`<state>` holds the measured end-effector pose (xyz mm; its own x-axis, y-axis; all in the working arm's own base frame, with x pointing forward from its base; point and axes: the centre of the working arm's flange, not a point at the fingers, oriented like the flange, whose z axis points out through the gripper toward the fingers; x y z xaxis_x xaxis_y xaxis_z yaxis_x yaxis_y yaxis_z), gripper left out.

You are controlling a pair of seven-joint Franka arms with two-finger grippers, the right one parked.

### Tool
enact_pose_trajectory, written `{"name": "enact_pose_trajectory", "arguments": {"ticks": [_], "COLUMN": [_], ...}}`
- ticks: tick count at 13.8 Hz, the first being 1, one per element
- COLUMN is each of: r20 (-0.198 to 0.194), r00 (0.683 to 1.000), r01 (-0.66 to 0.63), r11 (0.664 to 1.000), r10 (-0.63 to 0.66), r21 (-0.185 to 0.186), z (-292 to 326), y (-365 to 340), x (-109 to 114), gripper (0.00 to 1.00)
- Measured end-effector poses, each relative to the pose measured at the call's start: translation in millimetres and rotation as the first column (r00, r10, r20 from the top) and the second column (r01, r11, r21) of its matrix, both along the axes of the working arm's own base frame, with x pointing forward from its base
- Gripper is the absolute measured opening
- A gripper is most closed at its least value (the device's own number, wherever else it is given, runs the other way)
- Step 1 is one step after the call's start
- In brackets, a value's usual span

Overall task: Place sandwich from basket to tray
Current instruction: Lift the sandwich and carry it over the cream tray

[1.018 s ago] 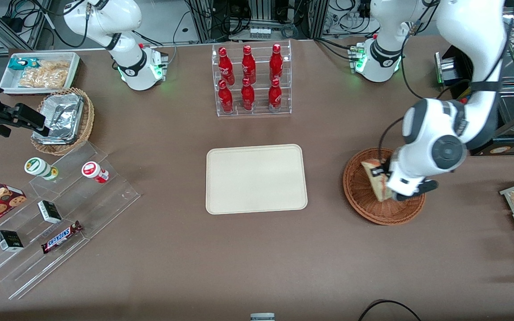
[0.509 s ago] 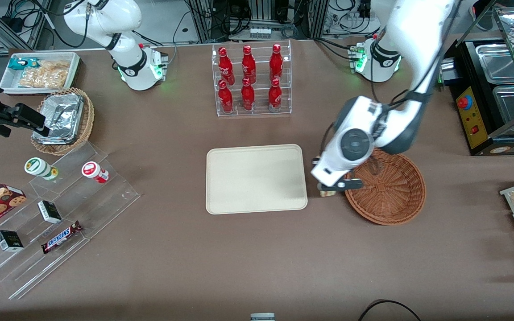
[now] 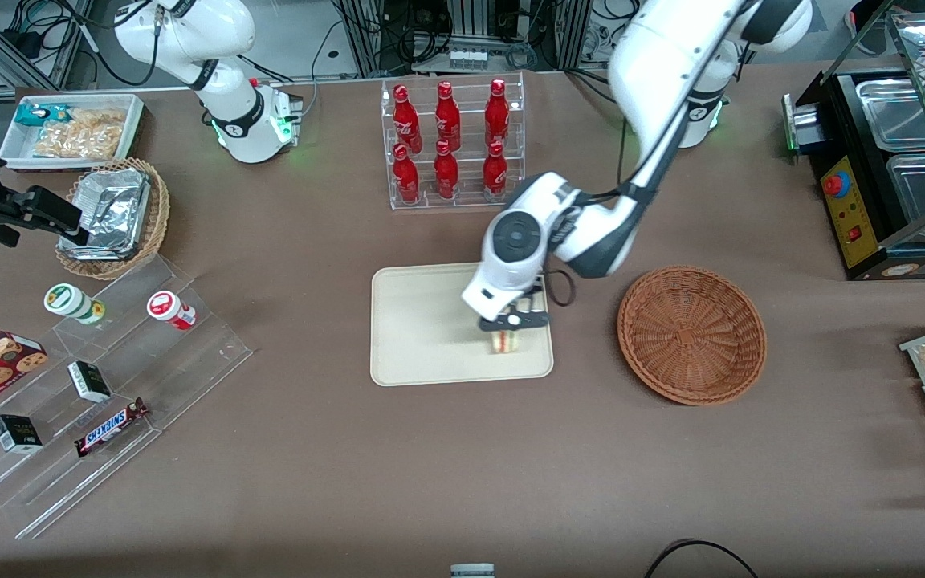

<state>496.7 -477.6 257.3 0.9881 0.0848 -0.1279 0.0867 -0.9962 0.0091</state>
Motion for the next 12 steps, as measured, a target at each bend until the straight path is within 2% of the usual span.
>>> {"name": "enact_pose_trajectory", "arguments": {"ticks": [3,7,9,12], "r20": [0.007,0.009,0.007,0.022], "r00": [1.000,1.000,0.999,0.999], "r01": [-0.016,-0.029,-0.031,-0.034], "r11": [1.000,0.999,0.999,0.999], "r10": [0.016,0.030,0.031,0.035], "r21": [-0.010,-0.015,-0.012,-0.026], "z": [-8.1,-14.1,-18.3,-8.9], "y": [-33.3,-43.2,-42.9,-45.3], "x": [-9.1,-7.2,-6.1,-0.9], "gripper": [0.14,0.15,0.19,0.48]}}
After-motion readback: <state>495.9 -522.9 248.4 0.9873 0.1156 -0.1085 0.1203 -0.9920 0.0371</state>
